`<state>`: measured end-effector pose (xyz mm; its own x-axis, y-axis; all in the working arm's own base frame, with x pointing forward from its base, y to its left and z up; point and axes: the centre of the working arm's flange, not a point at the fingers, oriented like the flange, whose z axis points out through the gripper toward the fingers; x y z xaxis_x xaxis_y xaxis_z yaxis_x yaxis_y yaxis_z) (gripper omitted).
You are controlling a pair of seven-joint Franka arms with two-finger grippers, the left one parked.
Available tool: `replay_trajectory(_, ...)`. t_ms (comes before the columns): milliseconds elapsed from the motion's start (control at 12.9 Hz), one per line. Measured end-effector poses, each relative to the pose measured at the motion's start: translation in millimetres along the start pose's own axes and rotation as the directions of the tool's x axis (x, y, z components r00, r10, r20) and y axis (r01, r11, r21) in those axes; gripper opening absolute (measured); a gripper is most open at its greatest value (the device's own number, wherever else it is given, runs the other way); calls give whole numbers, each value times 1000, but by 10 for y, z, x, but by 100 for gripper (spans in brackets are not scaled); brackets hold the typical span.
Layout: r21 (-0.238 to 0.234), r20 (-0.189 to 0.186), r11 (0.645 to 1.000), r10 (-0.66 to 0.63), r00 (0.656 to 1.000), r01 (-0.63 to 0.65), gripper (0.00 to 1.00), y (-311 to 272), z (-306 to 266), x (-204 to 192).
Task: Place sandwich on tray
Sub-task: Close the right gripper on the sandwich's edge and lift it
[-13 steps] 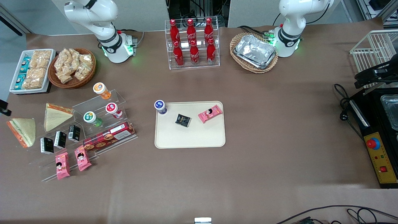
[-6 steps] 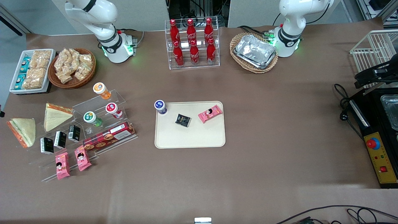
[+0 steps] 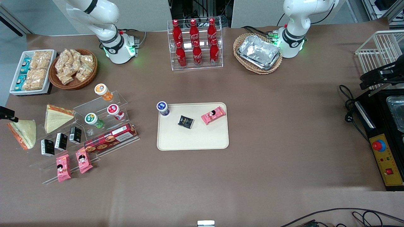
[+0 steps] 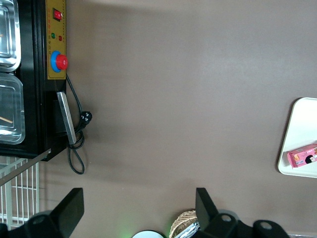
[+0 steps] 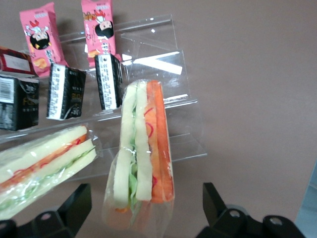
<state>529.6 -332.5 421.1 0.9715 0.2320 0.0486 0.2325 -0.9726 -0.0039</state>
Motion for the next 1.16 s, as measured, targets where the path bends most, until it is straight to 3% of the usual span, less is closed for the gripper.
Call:
replay_trajectory(543,-2,8,1000,4,1000,-4,99,-95,447,-128)
replay_trajectory(931,-18,-33,999,-45,998,44,43,-85,421,-86)
replay_trajectory(1164,-16,-62,999,-36,997,35,32,-82,368,-64)
